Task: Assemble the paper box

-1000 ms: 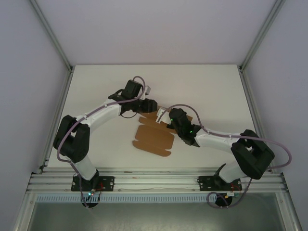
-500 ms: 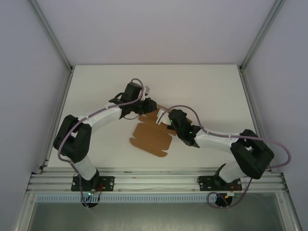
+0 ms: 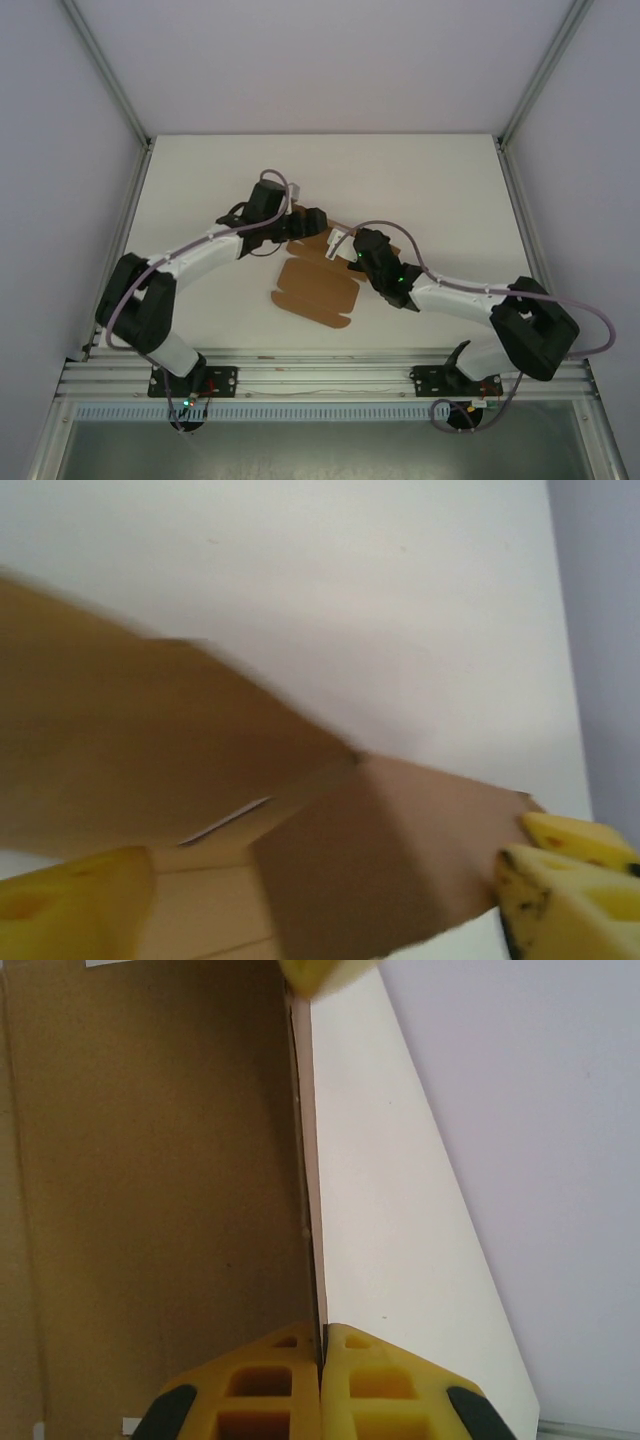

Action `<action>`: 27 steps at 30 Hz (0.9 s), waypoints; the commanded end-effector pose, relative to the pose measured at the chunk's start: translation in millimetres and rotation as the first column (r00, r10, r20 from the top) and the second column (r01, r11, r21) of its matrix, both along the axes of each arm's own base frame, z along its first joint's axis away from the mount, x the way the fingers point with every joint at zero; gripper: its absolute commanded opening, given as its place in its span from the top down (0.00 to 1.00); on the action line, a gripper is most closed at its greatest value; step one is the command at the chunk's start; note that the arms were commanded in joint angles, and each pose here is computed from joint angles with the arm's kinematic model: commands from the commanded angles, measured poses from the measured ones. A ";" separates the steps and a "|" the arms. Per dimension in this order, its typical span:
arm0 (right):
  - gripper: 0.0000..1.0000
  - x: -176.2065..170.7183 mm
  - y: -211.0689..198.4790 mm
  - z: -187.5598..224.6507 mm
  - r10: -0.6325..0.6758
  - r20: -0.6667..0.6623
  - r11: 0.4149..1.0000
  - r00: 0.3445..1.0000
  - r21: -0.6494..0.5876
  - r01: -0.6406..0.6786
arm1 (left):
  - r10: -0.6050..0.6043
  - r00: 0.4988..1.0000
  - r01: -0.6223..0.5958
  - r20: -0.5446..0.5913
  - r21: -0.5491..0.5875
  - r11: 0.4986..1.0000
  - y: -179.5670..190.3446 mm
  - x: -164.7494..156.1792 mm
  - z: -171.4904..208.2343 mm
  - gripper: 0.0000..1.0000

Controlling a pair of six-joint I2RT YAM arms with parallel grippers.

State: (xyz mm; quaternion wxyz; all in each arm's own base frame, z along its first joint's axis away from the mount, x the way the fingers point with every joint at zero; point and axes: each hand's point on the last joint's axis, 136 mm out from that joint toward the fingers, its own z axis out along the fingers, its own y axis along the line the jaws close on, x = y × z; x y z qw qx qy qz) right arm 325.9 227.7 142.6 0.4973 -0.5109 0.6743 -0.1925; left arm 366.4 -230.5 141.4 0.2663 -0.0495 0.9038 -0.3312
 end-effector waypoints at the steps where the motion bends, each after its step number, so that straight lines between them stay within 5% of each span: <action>1: 1.00 -2.7 -3.9 10.6 -0.022 0.014 0.998 1.000 0.051 0.021 | 0.116 0.992 -0.123 0.050 0.166 0.979 64.3 -4.9 -8.8 0.00; 8: 1.00 -6.9 -9.0 23.6 0.000 -0.039 0.983 0.999 0.182 0.007 | 0.238 0.971 -0.239 0.032 0.209 0.948 139.9 -24.8 -45.6 0.00; 13: 1.00 -8.5 -9.7 37.8 0.054 -0.102 0.941 0.993 0.339 -0.017 | 0.153 0.987 -0.159 0.047 0.175 0.972 127.0 -23.8 -58.4 0.00; 21: 1.00 -8.4 -6.3 34.6 0.068 -0.139 0.942 0.988 0.335 -0.018 | 0.103 0.992 -0.108 0.067 0.084 0.991 105.7 3.6 -55.4 0.00; 27: 1.00 -8.1 -6.3 42.6 0.068 -0.116 0.935 0.991 0.354 -0.023 | 0.119 0.992 -0.126 0.047 0.183 0.975 116.9 17.7 -65.5 0.01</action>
